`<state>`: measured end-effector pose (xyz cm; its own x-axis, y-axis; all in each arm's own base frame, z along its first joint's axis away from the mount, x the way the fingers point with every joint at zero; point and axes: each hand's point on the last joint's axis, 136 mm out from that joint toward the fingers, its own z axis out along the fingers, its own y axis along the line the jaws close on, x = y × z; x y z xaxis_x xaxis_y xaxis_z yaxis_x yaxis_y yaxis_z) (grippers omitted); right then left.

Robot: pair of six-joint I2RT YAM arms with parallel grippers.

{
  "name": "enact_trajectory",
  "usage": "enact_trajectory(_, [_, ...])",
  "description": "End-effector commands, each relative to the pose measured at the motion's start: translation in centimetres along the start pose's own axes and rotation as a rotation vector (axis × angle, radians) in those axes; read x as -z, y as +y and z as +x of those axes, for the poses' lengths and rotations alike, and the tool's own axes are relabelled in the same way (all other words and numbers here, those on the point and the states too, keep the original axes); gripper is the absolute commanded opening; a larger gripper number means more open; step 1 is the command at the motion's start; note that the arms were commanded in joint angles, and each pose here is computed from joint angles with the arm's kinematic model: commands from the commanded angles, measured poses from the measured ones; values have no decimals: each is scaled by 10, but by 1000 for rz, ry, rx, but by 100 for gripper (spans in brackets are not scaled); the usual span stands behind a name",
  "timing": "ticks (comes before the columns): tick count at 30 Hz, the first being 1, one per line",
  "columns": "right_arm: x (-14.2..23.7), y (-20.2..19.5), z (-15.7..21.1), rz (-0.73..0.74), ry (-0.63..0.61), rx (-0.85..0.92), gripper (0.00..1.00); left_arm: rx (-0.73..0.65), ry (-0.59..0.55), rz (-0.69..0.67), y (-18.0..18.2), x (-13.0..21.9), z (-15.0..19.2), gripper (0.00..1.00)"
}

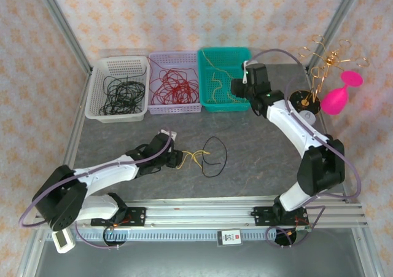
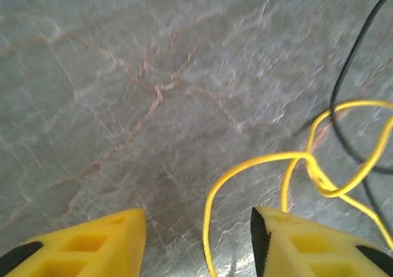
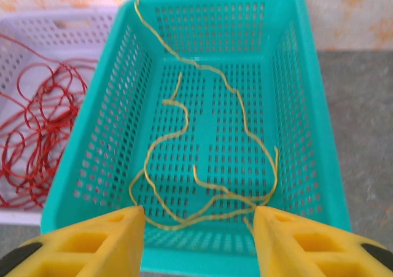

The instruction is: Untangle the cables

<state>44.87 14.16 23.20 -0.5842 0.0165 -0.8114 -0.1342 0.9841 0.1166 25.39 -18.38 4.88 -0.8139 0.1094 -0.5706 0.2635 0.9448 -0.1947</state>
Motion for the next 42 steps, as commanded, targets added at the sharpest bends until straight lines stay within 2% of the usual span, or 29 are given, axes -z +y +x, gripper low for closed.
enact_trajectory(1, [15,3,-9,-32,-50,-41,49,-40,78,-5,-3,-10,7,51])
enact_trajectory(3, [18,4,-5,-46,-46,-44,49,-50,95,-21,-2,-15,7,48])
enact_trajectory(9, [24,10,-1,-88,-47,-51,47,-76,140,-63,1,-32,8,50])
enact_trajectory(15, [37,22,-2,-156,-70,-47,46,-90,115,-70,-3,-41,-3,43])
enact_trajectory(18, [45,28,-1,-194,-80,-39,45,-97,90,-64,-5,-41,-8,31])
enact_trajectory(23, [64,33,-1,-246,-114,-45,44,-98,34,-52,-8,-38,-16,2])
enact_trajectory(27, [78,50,6,-336,-135,-14,41,-132,-103,-57,-18,-13,-37,0])
enact_trajectory(32, [80,100,61,-565,-32,53,44,-166,-344,-41,-28,42,-69,0])
enact_trajectory(35, [84,126,88,-689,28,-40,46,-176,-458,-37,-27,75,-82,0])
enact_trajectory(37, [85,137,99,-727,78,-163,49,-192,-505,-19,-28,92,-86,0])
enact_trajectory(40, [88,152,115,-796,229,-365,53,-215,-545,-31,-25,108,-92,0])
enact_trajectory(42, [98,163,123,-849,283,-390,53,-235,-546,-62,-21,110,-94,0])
